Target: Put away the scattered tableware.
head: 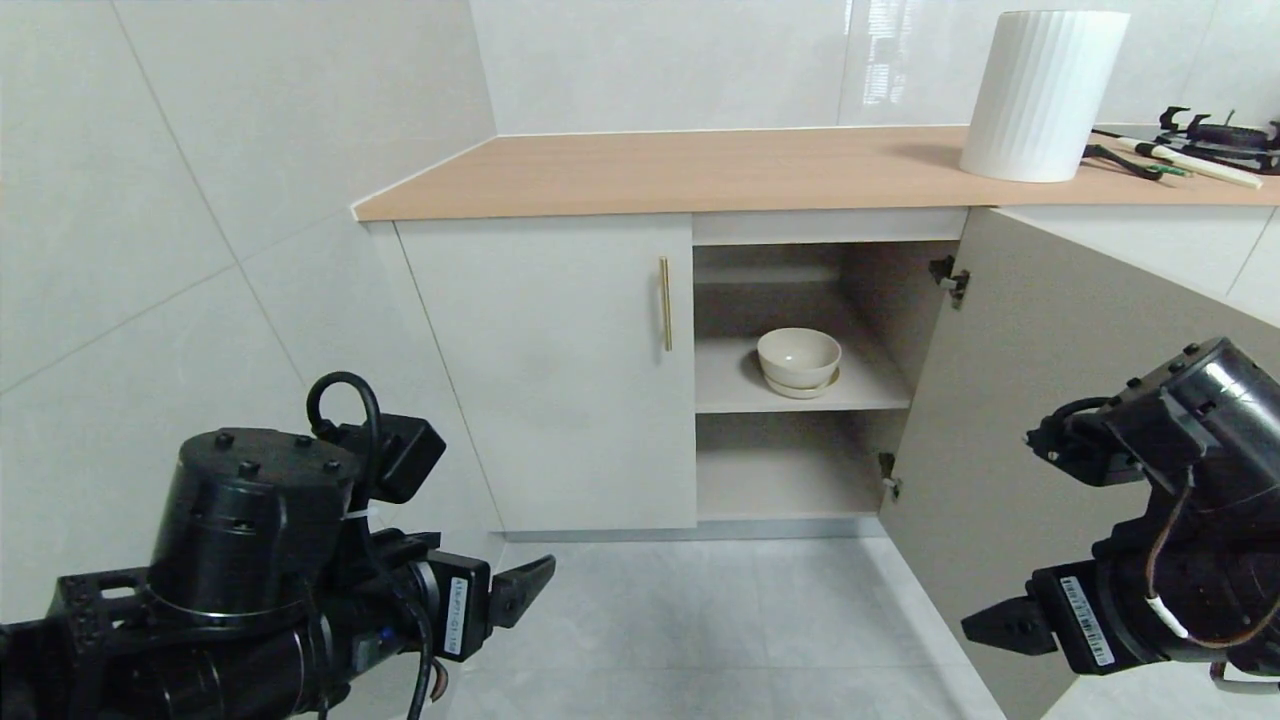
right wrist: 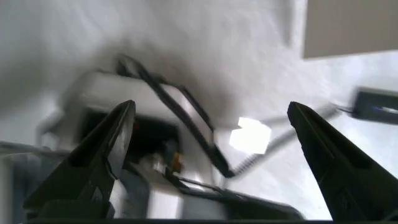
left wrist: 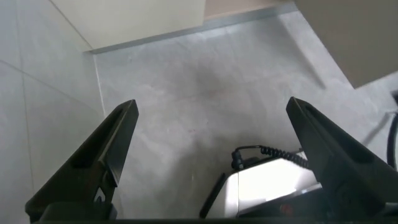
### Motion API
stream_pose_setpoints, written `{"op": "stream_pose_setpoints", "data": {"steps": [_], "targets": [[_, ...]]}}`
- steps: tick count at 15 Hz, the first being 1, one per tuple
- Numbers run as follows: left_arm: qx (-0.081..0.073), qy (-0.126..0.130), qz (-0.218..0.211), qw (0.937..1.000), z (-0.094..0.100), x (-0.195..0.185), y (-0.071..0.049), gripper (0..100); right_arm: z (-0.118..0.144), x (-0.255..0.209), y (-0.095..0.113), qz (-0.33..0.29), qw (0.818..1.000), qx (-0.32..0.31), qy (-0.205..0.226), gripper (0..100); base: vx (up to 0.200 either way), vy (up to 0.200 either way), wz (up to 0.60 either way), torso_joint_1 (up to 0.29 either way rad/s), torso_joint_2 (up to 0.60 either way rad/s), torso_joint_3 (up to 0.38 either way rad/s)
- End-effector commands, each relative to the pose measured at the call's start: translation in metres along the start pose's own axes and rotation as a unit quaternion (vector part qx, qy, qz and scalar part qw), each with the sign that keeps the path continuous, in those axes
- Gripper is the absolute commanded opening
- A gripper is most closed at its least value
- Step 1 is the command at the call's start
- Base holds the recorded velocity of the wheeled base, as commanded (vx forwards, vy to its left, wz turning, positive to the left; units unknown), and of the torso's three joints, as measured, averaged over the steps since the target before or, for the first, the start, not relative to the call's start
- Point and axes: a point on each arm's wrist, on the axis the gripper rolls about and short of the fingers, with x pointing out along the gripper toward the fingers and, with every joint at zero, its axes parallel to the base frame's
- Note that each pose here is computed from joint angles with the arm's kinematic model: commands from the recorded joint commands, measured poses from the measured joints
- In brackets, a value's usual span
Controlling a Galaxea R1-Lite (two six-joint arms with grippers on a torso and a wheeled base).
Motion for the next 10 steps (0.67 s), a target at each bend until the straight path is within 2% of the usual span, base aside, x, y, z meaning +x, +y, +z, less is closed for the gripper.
{"op": "stream_pose_setpoints", "data": {"steps": [1, 4, 7, 10], "targets": [[0.0, 0.002, 0.0, 1.0, -0.0008, 0.0008, -0.0002, 100, -0.0021, 0.0015, -0.0008, -0.013, 1.0, -0.006, 0.006, 100, 0.0, 0.0, 0.0, 0.0, 0.0, 0.0], [0.002, 0.005, 0.002, 1.0, -0.0015, 0.0023, -0.0004, 100, -0.0016, 0.0009, -0.0014, -0.018, 1.0, -0.005, 0.002, 100, 0.0, 0.0, 0.0, 0.0, 0.0, 0.0], [0.008, 0.004, 0.008, 0.9999, -0.0016, 0.0026, -0.0002, 100, -0.0017, -0.001, -0.0043, -0.036, 0.999, -0.003, -0.002, 100, 0.0, -0.2, 0.0, 0.001, 0.0, 0.001], [0.009, 0.006, 0.008, 0.9999, -0.0022, 0.003, -0.0002, 100, -0.0031, 0.0013, -0.0088, -0.055, 0.998, -0.003, 0.026, 100, 0.0, -0.2, 0.0, 0.009, 0.0, -0.002]]}}
